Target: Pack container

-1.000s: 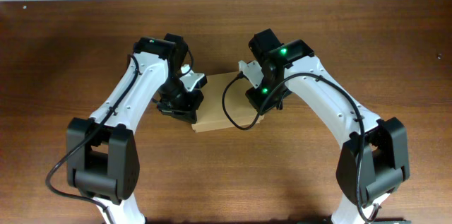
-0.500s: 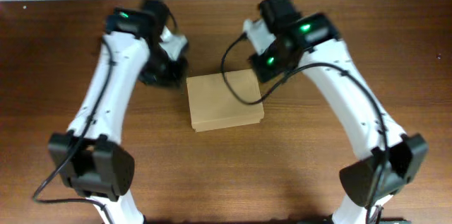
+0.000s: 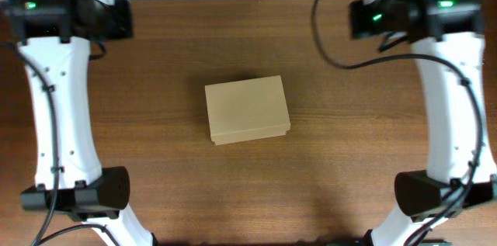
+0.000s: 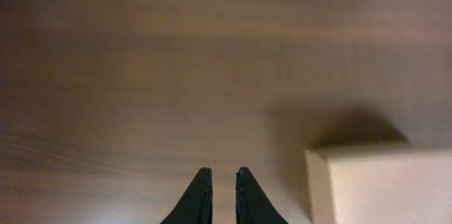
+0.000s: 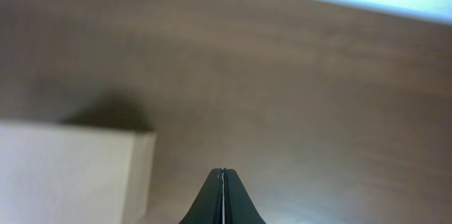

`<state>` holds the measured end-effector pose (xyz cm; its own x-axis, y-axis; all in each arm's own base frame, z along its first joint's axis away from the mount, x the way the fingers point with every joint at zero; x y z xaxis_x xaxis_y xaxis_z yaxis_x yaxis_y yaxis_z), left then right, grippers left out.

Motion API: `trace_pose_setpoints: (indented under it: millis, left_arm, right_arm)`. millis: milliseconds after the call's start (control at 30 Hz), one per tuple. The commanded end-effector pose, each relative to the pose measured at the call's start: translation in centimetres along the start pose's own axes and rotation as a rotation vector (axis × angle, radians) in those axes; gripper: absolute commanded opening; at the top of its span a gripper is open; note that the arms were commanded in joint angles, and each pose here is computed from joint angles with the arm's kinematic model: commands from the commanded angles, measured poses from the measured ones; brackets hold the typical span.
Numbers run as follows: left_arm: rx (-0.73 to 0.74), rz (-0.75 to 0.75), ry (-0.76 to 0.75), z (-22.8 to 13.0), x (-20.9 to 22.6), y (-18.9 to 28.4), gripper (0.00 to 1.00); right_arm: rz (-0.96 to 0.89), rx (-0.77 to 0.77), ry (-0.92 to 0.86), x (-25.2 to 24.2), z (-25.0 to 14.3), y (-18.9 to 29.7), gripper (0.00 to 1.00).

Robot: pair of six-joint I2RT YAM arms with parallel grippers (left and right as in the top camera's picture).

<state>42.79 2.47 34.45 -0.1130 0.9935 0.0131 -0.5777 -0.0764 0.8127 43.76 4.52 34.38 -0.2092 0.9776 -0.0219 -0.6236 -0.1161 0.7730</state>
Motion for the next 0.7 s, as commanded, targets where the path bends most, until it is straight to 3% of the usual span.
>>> trace_pose_setpoints:
  millis: [0,200,300,367,400,433,500,567,667]
  left_arm:
    - [-0.165,0.119,0.022,2.7,3.0,4.5,0.13]
    - [-0.433,0.135,0.054,6.1,3.8,12.3,0.21]
    - [-0.569,0.138,0.069,6.8,4.1,16.8,0.31]
    - [-0.648,0.139,0.080,6.8,4.3,19.6,0.43]
    - [-0.685,0.139,0.085,6.7,4.4,21.0,0.50]
    - [-0.712,0.138,0.088,6.6,4.4,22.1,0.63]
    - [-0.754,0.135,0.093,6.2,4.5,23.9,1.00]
    - [-0.764,0.135,0.094,5.9,4.5,24.5,1.00]
    - [-0.757,0.135,0.093,5.7,4.5,24.5,1.00]
  right_arm:
    - [-0.074,-0.171,-0.036,-2.4,3.1,5.6,0.04]
    - [-0.158,-0.465,-0.049,-4.4,6.8,15.5,0.04]
    - [-0.190,-0.599,-0.043,-4.5,7.7,20.1,0.04]
    - [-0.204,-0.668,-0.037,-4.2,7.8,22.7,0.05]
    - [-0.210,-0.696,-0.035,-4.1,7.9,23.7,0.20]
    - [-0.214,-0.724,-0.032,-3.9,7.8,24.8,0.39]
    - [-0.218,-0.755,-0.028,-3.7,7.8,26.0,0.67]
    - [-0.220,-0.767,-0.027,-3.6,7.6,26.6,0.99]
    - [-0.220,-0.767,-0.027,-3.6,7.6,26.6,0.99]
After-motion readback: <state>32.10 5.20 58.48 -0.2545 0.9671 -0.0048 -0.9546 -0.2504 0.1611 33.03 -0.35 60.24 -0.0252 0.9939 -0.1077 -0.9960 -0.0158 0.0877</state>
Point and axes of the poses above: each gripper's point midway between its finger pads, its own y axis back along the fingers, its own x axis along the line the jaws close on, z = x × y, the point moved 1 cm from there along y, back along the fingers, and after that the axes turned 2 degrees about y, right-handed, at the moved point
